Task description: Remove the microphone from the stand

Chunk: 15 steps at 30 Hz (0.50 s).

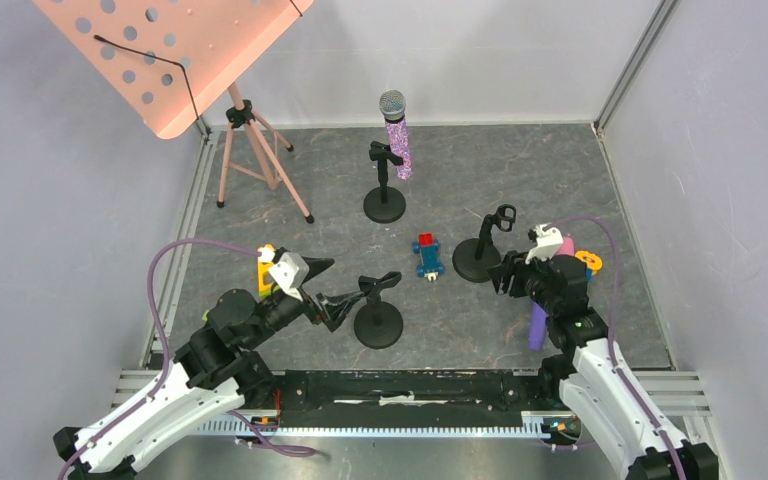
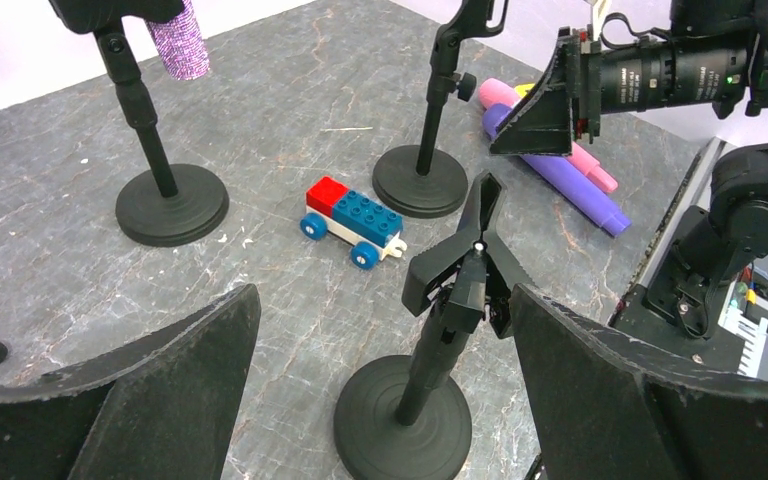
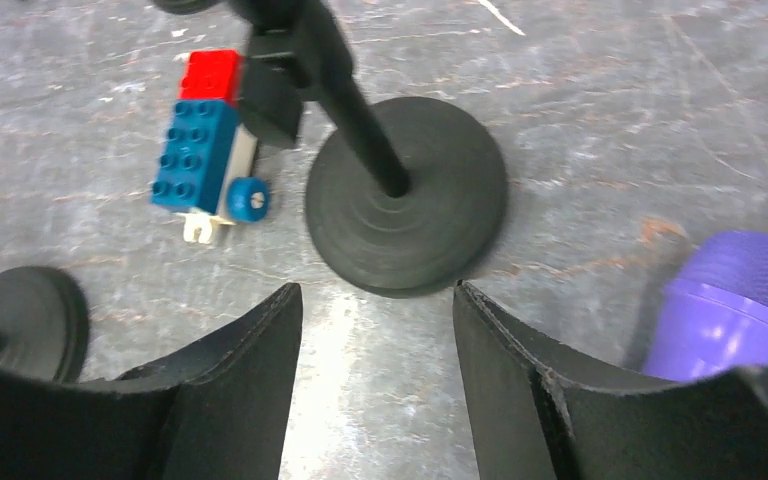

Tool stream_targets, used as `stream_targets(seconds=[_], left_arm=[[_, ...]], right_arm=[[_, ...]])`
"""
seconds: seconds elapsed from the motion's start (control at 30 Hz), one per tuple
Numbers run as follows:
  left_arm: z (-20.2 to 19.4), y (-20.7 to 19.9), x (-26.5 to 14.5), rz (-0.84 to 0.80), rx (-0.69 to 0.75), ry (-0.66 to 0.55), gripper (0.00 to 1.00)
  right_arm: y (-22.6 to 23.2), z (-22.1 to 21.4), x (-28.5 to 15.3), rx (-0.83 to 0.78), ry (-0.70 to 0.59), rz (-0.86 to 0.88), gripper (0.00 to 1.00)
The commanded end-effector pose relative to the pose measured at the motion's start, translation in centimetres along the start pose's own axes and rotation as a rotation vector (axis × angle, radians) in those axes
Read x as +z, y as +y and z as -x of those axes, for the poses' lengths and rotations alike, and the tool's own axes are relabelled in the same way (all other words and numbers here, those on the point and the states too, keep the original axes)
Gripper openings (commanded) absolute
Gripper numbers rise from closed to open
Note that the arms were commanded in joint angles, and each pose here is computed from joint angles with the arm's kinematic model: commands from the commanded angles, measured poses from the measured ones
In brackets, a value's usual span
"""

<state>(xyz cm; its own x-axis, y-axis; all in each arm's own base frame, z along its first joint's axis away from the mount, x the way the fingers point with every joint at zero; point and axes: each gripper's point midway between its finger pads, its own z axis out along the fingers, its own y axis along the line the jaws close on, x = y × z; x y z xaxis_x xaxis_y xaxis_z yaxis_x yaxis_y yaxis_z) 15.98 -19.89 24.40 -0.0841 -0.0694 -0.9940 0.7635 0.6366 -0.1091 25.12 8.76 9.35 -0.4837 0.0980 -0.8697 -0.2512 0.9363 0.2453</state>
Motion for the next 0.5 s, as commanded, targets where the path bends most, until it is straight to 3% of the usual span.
stream_targets(seconds=[0.0,0.13,0.33,0.47], left_arm=[[0.7,0.7,0.1,0.045,-0.05,-0.044,1.0],[1.0,1.3,-0.5,0.088,-0.09,-0.073,1.0],[1.1,2.7,-1.7,0.178,-0.16,-0.108,1.0],[0.3,3.5,-2.1,0.231,-0.197,-0.091,1.0]], right_arm=[[3.9,1.5,0.1,-0.003,-0.085,0.224,0.63],[5.2,1.4,0.1,0.056,-0.094,0.301,0.62],[4.3,-0.4,1.2,0.195,-0.065,0.239,0.62],[5.6,-0.9,1.4,0.307,-0.09,0.3,0.61]])
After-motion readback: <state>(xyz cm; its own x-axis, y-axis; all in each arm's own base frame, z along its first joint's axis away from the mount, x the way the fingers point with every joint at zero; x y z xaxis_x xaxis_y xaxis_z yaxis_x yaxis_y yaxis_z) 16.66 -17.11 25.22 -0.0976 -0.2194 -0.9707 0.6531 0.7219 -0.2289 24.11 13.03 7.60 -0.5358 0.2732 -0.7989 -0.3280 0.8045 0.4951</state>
